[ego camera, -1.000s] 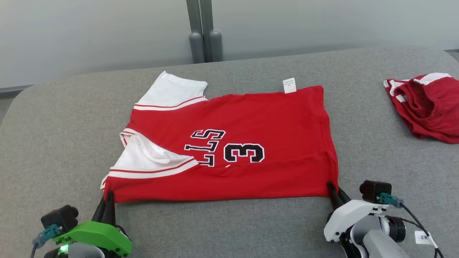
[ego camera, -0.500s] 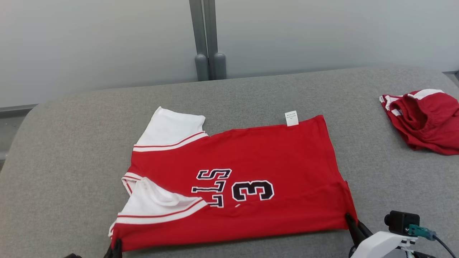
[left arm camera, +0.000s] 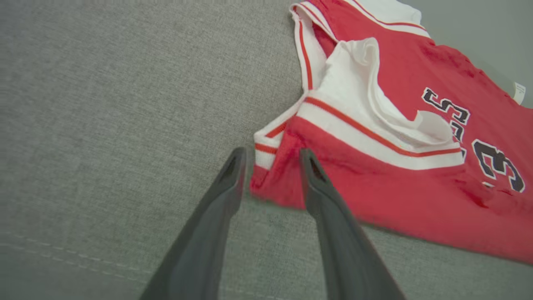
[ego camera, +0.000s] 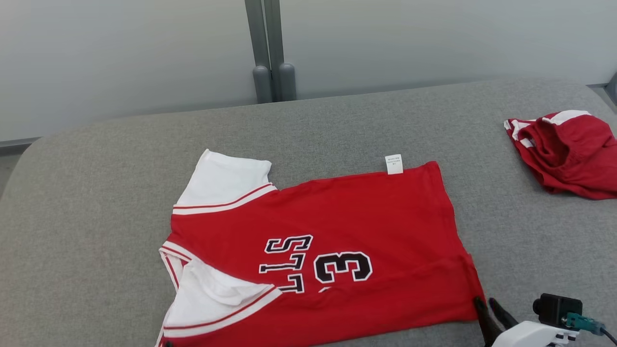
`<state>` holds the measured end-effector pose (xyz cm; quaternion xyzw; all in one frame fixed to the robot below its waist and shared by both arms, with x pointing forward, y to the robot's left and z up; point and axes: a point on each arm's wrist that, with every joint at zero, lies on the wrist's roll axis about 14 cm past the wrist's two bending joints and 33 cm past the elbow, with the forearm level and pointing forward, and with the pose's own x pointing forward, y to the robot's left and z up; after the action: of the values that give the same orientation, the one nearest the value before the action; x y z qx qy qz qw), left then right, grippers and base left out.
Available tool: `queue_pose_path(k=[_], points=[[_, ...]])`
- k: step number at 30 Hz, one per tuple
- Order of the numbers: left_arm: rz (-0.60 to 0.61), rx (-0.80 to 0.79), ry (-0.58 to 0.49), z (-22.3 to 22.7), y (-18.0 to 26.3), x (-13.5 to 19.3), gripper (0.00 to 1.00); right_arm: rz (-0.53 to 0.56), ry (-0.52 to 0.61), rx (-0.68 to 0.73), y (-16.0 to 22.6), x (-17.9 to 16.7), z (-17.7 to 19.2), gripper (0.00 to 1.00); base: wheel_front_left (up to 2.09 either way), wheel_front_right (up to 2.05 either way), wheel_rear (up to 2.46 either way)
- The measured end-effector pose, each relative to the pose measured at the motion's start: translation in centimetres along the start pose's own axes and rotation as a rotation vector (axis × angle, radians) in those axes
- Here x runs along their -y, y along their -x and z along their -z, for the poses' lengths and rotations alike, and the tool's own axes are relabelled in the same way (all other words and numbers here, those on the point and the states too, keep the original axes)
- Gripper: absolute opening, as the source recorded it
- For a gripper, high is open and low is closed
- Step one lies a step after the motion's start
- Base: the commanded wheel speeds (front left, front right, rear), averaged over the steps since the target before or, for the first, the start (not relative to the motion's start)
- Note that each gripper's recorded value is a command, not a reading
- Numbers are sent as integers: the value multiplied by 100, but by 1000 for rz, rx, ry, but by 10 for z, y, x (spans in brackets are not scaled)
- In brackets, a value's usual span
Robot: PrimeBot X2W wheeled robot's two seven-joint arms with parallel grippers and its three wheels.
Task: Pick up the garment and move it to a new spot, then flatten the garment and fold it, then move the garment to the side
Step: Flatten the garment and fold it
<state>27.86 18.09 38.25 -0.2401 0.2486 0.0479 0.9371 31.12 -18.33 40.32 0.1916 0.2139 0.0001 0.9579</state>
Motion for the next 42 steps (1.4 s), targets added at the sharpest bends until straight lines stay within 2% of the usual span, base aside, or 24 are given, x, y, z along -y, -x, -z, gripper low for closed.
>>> queue_pose_path(k=[4, 7, 14, 19, 25, 30, 36, 42], points=[[-1, 50, -40, -17, -7, -5, 100, 32, 3, 19, 5, 10, -5, 100, 0, 0, 0], [22, 98, -108, -40, -17, -2, 100, 47, 21, 45, 6, 14, -13, 100, 0, 0, 0], [168, 184, -273, -106, -62, 52, 100, 13, 83, 141, -6, 2, -49, 100, 0, 0, 0], [236, 163, -364, -129, -104, 90, 100, -48, 126, 178, -26, -18, -70, 100, 0, 0, 0], [225, 86, -441, -137, -161, 106, 100, -119, 179, 194, -55, -40, -88, 100, 0, 0, 0], [177, 12, -476, -132, -204, 101, 100, -154, 210, 189, -76, -47, -93, 100, 0, 0, 0], [152, -76, -523, -112, -246, 99, 100, -141, 222, 161, -93, -36, -86, 100, 0, 0, 0], [137, -115, -549, -95, -269, 94, 100, -110, 227, 144, -100, -21, -80, 100, 0, 0, 0]])
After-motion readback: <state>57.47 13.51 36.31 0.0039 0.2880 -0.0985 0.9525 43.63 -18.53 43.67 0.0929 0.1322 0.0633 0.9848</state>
